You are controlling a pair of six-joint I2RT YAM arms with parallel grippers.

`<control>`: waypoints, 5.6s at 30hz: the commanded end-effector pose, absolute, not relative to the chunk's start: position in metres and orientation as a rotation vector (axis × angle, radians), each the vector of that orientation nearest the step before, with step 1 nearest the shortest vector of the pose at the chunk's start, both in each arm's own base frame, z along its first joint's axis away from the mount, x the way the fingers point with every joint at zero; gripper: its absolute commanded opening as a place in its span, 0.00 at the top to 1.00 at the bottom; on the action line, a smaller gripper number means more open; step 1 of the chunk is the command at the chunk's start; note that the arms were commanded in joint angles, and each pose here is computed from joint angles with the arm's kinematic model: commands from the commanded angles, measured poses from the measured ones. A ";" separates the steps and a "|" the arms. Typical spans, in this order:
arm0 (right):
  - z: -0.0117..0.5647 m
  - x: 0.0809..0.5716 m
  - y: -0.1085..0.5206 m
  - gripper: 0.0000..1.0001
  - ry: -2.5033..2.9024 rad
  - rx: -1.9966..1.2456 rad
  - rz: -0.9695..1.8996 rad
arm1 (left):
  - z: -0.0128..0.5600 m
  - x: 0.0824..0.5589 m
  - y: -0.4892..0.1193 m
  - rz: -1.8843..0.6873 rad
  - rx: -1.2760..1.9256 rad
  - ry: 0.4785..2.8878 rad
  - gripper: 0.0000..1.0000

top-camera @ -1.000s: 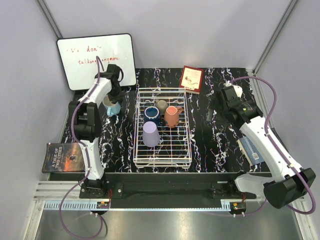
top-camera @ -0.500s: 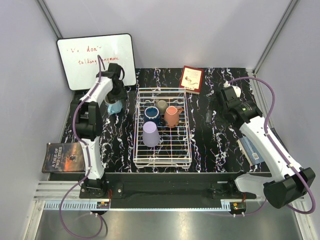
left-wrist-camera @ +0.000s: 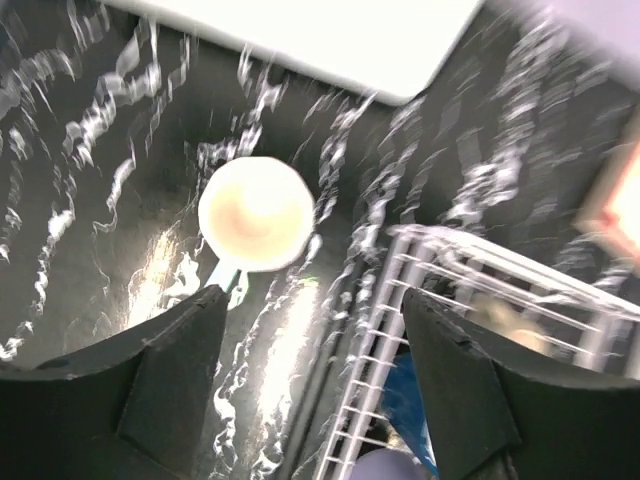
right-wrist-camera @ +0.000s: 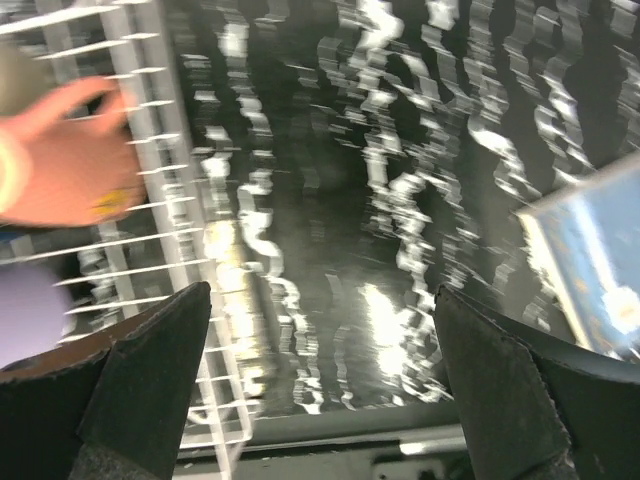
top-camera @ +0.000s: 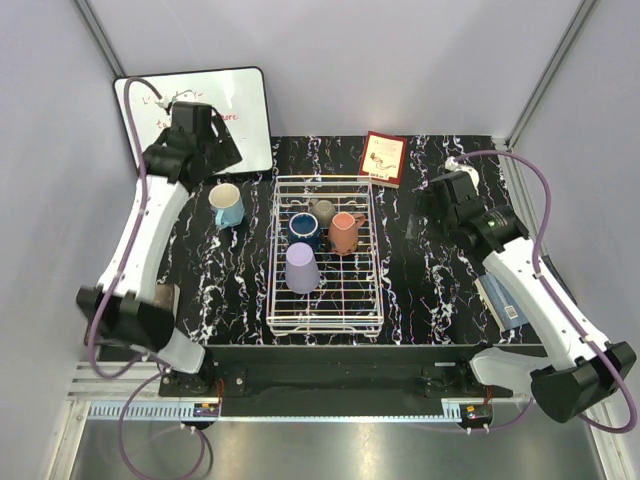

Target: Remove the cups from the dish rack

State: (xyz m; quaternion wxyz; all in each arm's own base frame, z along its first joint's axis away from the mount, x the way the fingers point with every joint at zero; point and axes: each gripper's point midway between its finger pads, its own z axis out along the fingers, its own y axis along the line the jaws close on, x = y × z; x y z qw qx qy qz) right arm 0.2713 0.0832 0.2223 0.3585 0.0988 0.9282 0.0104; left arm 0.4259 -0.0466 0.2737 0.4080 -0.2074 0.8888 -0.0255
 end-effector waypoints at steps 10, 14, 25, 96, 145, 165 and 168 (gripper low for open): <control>0.245 0.329 0.234 0.00 2.364 -0.252 0.243 | 0.273 0.276 -0.090 -0.146 -0.391 2.157 0.19; 0.229 0.346 0.260 0.00 2.405 -0.309 0.256 | 0.273 0.255 -0.083 -0.185 -0.400 2.129 0.18; 0.180 0.367 0.289 0.00 2.496 -0.335 0.229 | 0.270 0.246 -0.078 -0.168 -0.356 2.147 0.17; 0.365 0.244 0.261 1.00 1.714 -0.036 1.795 | 0.375 0.237 -0.268 -1.572 0.001 1.556 0.22; 0.343 0.271 0.216 0.00 1.990 0.081 1.154 | 0.359 0.261 -0.186 -0.564 -0.155 1.841 1.00; 0.235 0.270 0.134 0.00 2.401 0.193 0.433 | 0.209 0.379 0.032 0.160 -0.667 2.328 1.00; 0.236 0.264 0.130 0.00 2.402 0.184 0.418 | 0.196 0.398 0.040 0.158 -0.701 2.356 1.00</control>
